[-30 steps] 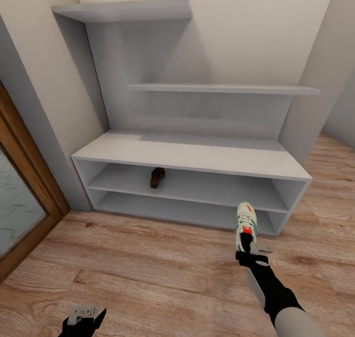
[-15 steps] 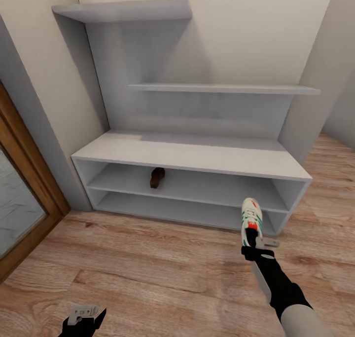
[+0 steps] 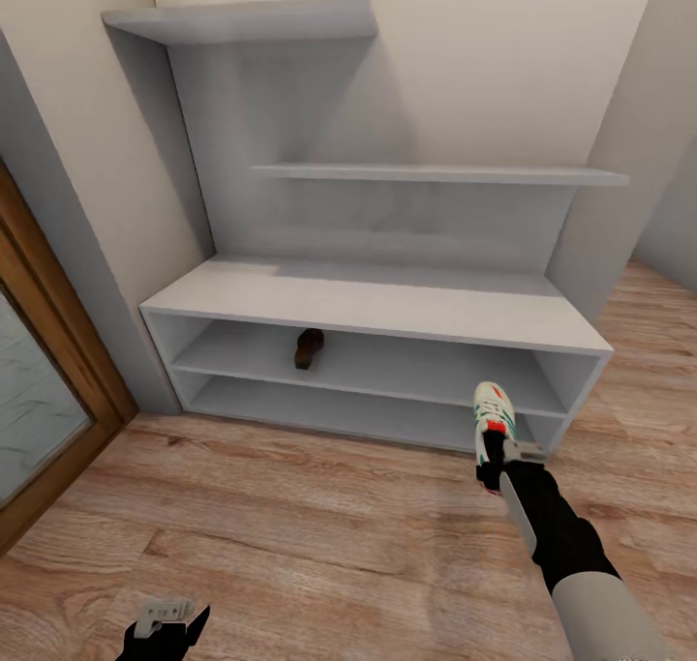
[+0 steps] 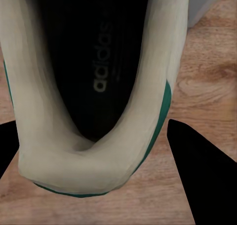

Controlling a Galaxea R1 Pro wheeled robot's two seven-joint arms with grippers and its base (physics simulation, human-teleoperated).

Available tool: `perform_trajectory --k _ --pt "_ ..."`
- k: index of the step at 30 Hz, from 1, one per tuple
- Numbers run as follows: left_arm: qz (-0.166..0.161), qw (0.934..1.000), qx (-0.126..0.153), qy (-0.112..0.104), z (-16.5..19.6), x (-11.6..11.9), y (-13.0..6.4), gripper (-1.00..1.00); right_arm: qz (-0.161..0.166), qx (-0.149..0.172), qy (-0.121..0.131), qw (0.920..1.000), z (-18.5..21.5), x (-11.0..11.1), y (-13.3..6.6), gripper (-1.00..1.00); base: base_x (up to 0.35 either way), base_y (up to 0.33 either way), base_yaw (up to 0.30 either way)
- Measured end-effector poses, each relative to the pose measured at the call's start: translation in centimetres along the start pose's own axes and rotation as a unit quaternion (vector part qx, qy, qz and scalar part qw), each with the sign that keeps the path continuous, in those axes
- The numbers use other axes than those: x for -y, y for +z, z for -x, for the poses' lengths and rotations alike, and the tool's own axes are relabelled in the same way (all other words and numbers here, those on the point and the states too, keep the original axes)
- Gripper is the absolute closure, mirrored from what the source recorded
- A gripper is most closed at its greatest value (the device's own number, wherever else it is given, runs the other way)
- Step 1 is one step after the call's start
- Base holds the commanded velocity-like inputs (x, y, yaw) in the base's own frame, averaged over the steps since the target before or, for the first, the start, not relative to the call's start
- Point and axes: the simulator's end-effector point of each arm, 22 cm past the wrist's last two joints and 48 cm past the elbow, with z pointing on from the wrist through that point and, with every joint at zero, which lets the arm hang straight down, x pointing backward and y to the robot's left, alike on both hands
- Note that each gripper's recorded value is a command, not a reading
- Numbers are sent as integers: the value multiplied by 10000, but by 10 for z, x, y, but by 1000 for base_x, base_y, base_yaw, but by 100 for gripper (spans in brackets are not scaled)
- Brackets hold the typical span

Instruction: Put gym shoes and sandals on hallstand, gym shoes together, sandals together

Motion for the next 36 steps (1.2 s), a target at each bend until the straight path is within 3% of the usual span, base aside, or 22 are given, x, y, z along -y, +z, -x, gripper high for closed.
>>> perform_trajectory --k 20,36 --pt "-32 10000 1 32 1 0 0 -100 13 -131 -27 9999 0 -1 -1 100 0 0 -4" --pt "-31 10000 -68 22 -6 0 1 -100 6 -189 -44 9998 -6 -2 4 100 115 101 -190"
